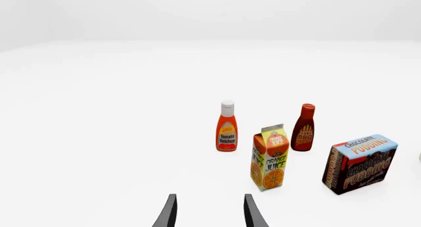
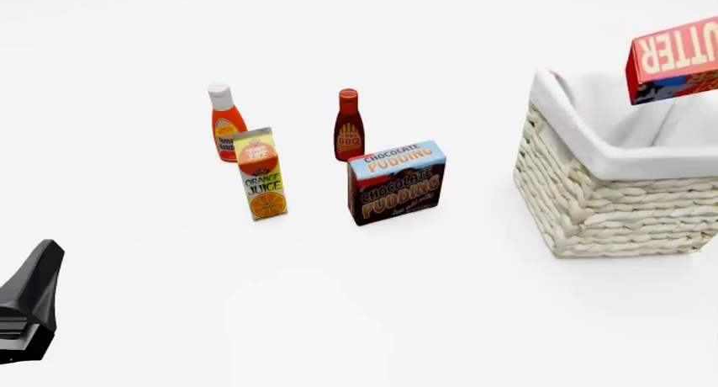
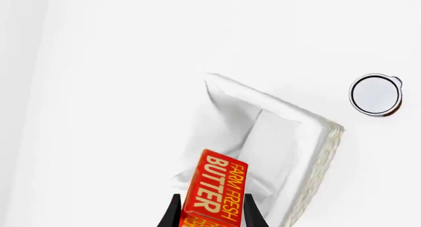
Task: Pick the butter and place it in the basket.
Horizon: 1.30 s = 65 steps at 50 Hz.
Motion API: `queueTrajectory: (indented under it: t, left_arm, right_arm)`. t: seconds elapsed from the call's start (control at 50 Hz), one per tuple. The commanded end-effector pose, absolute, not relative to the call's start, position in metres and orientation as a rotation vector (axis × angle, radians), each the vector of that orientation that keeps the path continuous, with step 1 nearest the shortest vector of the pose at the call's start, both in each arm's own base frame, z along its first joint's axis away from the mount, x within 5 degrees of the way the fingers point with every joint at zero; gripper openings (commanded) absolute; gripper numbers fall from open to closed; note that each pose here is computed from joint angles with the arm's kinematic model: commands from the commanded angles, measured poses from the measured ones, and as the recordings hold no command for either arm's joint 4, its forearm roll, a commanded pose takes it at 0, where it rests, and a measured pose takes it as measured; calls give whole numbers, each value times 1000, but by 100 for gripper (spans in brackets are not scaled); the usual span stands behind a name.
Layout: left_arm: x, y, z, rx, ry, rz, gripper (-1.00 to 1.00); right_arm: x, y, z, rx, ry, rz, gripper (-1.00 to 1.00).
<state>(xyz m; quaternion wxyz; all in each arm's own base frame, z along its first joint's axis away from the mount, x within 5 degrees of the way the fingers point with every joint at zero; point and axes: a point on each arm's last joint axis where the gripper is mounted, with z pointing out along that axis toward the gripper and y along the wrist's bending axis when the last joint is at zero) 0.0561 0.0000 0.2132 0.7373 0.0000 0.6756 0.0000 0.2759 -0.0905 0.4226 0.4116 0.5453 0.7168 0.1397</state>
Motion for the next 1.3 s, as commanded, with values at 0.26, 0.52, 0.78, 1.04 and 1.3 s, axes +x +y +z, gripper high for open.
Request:
queueTrajectory:
  t: [0.26, 0.52, 0.78, 1.04, 1.3]
  left_arm:
    - [56, 0, 213, 0, 1484, 0, 100]
    - [56, 0, 213, 0, 1484, 0, 100]
    - [56, 0, 213, 0, 1484, 0, 100]
    - [56, 0, 213, 0, 1484, 0, 100]
    - [56, 0, 213, 0, 1484, 0, 100]
  right_arm:
    - [299, -103, 414, 1374, 1788, 351, -100]
    - [303, -106, 406, 1387, 1792, 345, -100]
    - [311, -110, 398, 1380, 1809, 333, -100]
    - [316, -115, 389, 1387, 1818, 319, -100]
    - [316, -114, 381, 1391, 1833, 315, -100]
